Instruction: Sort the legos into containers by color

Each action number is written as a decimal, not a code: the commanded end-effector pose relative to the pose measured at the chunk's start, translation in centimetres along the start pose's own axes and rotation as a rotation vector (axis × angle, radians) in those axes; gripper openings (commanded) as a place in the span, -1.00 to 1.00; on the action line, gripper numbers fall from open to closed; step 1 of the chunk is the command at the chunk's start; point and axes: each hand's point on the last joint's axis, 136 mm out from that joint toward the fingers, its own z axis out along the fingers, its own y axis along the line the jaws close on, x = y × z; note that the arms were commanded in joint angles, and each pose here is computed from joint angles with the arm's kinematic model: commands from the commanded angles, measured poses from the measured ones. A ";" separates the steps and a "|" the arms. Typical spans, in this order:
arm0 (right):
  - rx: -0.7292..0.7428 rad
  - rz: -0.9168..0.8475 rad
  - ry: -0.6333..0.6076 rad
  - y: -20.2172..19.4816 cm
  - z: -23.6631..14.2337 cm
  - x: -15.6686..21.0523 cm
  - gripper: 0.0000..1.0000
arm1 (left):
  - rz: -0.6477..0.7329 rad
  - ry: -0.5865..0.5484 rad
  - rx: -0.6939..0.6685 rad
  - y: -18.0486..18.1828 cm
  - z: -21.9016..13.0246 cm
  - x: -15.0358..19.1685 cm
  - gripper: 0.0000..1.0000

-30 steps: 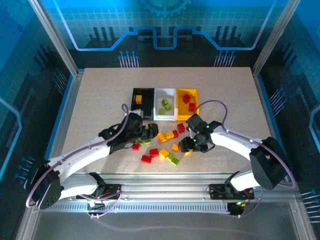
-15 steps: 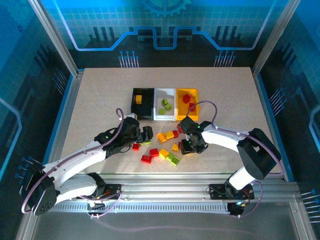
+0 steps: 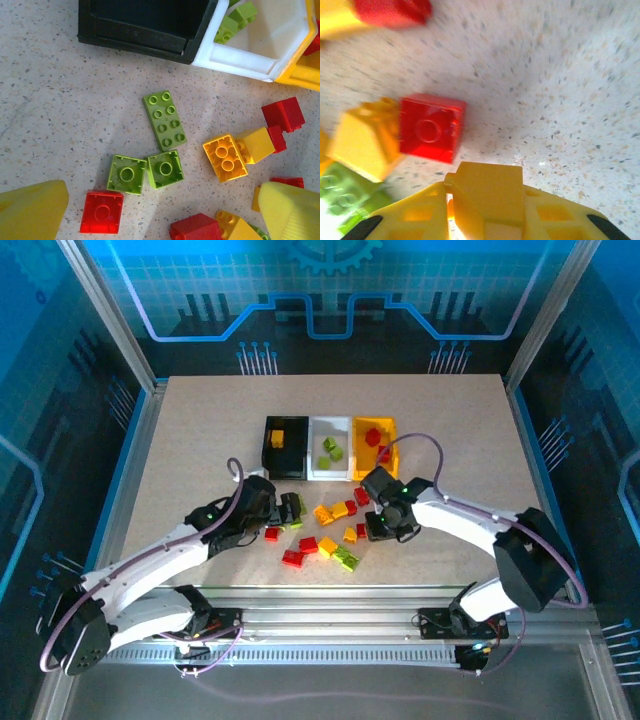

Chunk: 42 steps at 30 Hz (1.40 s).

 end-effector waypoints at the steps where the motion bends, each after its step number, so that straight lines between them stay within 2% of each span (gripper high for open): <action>1: -0.047 -0.041 -0.100 2.1 -3.8 -3.0 -0.42 | -0.029 -0.018 -0.061 1.9 -0.5 0.1 0.98; 8: -0.175 -0.100 -0.225 10.3 -5.2 -12.5 -0.40 | -0.062 -0.031 -0.072 3.6 -1.1 0.9 0.98; 12: -0.207 -0.110 -0.263 14.3 -3.9 -18.4 -0.39 | -0.068 -0.031 -0.064 4.0 -1.4 1.4 0.98; 18: -0.206 -0.098 -0.280 17.6 -0.7 -24.2 -0.36 | -0.085 -0.019 -0.058 4.4 -1.2 2.0 0.98; 24: -0.189 -0.063 -0.247 17.9 3.0 -26.4 -0.23 | -0.086 -0.009 -0.040 4.1 -1.0 2.2 0.98; 27: -0.238 -0.070 -0.259 18.6 3.0 -27.1 0.02 | -0.079 -0.009 -0.039 4.1 -1.0 2.2 0.98; 28: -0.248 -0.074 -0.273 18.9 2.6 -27.4 0.15 | -0.075 -0.009 -0.036 4.0 -1.0 2.2 0.98; 30: -0.260 -0.082 -0.294 19.0 1.7 -27.8 0.26 | -0.069 -0.007 -0.034 4.0 -1.0 2.2 0.98; 36: -0.289 -0.088 -0.362 19.0 -2.5 -27.8 0.36 | -0.054 0.006 -0.042 4.0 -0.5 2.5 0.98; 42: -0.305 -0.043 -0.404 17.0 -5.4 -25.3 0.39 | 0.037 0.118 -0.108 3.9 2.1 3.9 0.98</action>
